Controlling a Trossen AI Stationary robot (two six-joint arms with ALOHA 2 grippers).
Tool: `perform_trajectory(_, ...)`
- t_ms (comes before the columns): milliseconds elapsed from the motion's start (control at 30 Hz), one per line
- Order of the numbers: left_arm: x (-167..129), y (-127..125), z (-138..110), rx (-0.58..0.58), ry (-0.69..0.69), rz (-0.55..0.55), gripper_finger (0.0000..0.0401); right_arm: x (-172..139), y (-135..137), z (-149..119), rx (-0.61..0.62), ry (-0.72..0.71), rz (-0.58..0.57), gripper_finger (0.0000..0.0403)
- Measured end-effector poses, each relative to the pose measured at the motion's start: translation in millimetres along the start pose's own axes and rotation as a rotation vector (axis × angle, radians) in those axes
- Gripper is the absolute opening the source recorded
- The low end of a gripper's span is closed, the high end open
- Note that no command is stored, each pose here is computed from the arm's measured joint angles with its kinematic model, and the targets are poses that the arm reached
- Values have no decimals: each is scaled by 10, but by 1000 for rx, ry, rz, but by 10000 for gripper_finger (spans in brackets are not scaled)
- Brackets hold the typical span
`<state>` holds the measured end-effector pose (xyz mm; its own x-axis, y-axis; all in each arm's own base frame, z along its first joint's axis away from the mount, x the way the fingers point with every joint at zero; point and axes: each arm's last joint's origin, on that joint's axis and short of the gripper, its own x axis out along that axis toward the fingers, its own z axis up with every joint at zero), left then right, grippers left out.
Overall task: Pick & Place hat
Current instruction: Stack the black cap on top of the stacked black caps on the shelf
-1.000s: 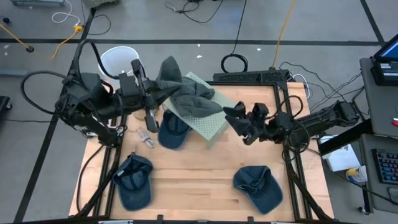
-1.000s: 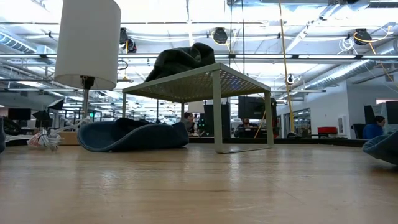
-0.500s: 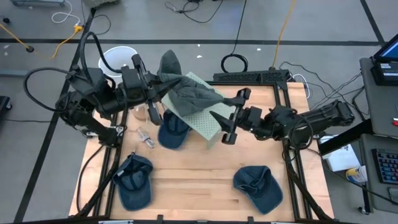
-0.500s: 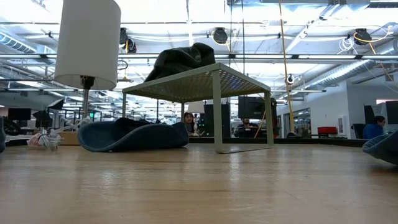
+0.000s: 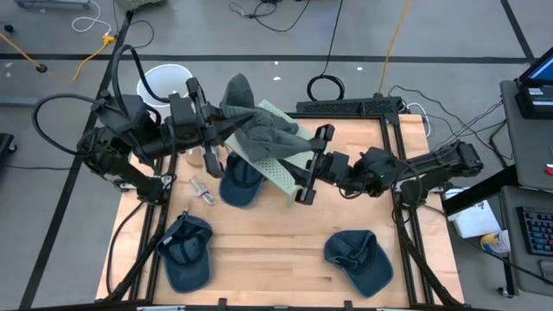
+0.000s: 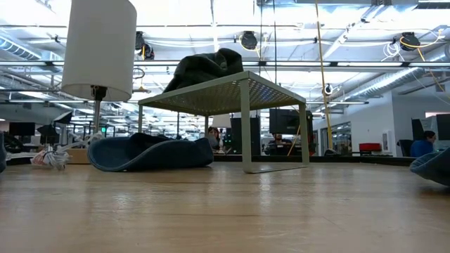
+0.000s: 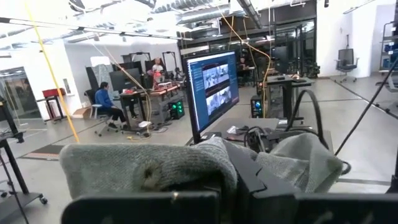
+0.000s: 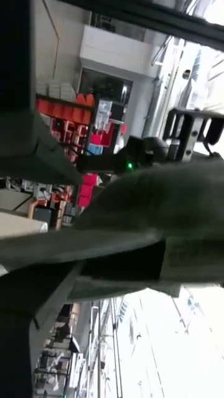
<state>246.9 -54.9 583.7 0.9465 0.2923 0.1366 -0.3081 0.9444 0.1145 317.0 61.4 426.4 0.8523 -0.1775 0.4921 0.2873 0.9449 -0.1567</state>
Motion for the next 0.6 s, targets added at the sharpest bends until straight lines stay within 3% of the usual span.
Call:
perform_trajectory(233, -20, -34, 6, -7, -1, -15, 5, -22, 21, 19, 66, 24, -32, 16)
perform_trajectory(433, -31, -54, 9, -27, -3, -36, 23, -65, -26, 136, 133, 4, -28, 6)
perform_trajectory(600, -68, -10, 27, -63, 4, 29, 75, -182, -86, 348, 129, 13, -8, 4)
